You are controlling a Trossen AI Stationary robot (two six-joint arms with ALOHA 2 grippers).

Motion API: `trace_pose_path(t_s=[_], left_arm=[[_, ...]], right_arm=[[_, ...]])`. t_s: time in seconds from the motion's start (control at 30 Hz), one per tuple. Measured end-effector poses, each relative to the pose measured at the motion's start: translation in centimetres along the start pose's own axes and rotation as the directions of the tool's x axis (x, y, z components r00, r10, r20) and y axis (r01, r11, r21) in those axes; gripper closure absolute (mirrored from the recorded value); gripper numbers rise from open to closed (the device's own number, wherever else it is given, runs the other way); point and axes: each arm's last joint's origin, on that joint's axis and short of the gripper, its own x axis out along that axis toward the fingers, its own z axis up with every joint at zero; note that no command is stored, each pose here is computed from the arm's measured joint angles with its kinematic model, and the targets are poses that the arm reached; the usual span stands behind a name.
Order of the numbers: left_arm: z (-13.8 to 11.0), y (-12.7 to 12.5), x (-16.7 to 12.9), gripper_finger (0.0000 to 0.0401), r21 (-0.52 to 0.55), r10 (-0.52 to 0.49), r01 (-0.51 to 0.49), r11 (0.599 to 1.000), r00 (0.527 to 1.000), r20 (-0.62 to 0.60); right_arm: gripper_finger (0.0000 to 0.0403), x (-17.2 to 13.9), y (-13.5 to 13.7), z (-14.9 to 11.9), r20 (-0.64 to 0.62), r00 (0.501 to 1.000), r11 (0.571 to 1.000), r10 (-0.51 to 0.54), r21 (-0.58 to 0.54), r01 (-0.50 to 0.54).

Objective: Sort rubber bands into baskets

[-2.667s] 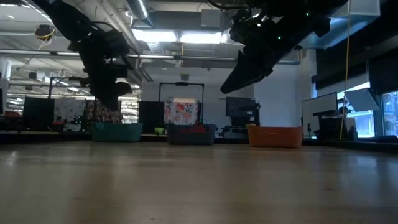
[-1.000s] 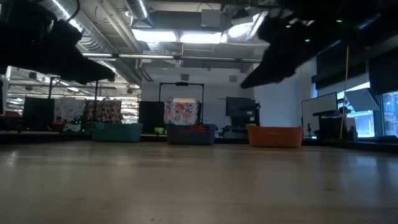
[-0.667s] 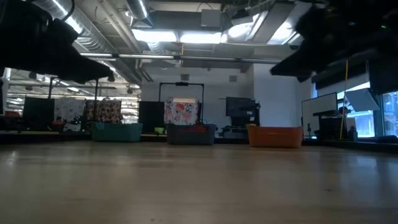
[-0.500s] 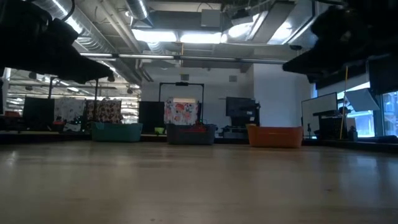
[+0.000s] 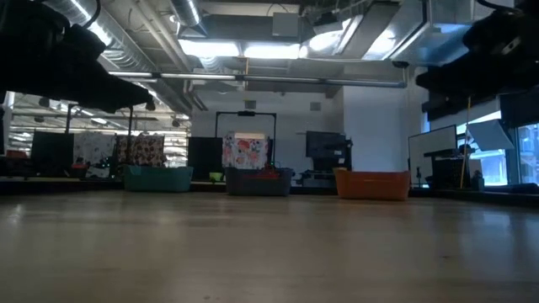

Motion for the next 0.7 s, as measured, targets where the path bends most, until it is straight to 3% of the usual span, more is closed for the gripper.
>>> trace_pose_path(t_s=[0.27,0.7], left_arm=[[0.0,0.0,0.0,0.0251,0.0,0.0,0.0,1.0,1.0,0.0],[0.0,0.0,0.0,0.0251,-0.003,0.0,0.0,1.0,1.0,-0.001]], right_arm=[[0.0379,-1.3,-0.4,-0.2,0.011,0.998,0.998,-0.056,0.018,0.056],[0.0379,-1.3,-0.3,-1.1,0.056,0.998,0.999,0.015,0.033,-0.017]])
